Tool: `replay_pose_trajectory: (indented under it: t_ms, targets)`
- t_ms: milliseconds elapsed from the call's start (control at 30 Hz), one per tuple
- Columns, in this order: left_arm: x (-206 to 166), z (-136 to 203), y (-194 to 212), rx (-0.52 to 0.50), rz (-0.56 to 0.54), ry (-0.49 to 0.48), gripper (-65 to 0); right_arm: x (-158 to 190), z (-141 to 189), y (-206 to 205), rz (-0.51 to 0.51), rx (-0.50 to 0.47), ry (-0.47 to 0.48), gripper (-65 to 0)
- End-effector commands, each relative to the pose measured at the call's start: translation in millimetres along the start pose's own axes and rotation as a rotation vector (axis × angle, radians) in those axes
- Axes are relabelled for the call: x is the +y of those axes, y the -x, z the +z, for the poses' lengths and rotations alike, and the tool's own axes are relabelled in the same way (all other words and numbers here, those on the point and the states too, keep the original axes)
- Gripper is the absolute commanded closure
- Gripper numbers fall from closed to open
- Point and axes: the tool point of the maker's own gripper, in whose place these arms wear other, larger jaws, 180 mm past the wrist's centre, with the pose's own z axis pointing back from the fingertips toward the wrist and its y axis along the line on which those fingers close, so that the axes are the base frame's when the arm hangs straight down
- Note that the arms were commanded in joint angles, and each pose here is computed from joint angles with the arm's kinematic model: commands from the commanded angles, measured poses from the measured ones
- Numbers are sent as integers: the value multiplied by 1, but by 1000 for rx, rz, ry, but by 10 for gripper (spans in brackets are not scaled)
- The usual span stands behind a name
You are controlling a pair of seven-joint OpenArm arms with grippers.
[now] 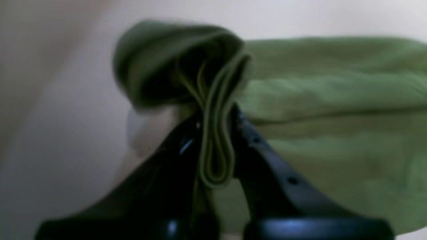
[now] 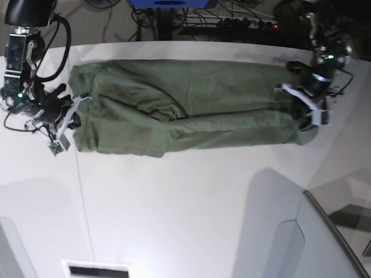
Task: Layout the t-shirt on the table in an organized manner, then fold the t-shirt properly
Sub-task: 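Release the strip end with the left gripper and raise it, then grasp the strip end with the left gripper and fold it toward the right gripper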
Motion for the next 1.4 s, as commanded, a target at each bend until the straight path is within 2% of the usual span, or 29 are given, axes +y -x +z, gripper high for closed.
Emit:
replay_pose_trajectory:
  t_ms: [0, 233, 433, 667, 1133, 1367]
  targets:
    - [-9, -1, -12, -36, -18, 7, 0, -5, 5, -15, 13, -46, 7, -8]
    - [-85, -17, -19, -36, -81, 154, 0, -4, 5, -13, 11, -42, 6, -8]
    - [-117, -28, -30, -51, -78, 174, 0, -4, 5, -12, 11, -41, 5, -8]
    - [-152, -35, -21, -21, -103, 257, 0, -4, 5, -13, 12, -44, 6, -8]
    - [-189, -38, -16, -3, -76, 321, 0, -5, 5, -15, 13, -46, 7, -8]
    - [-192, -46, -4, 38, -64, 331, 0, -5, 5, -15, 13, -46, 7, -8]
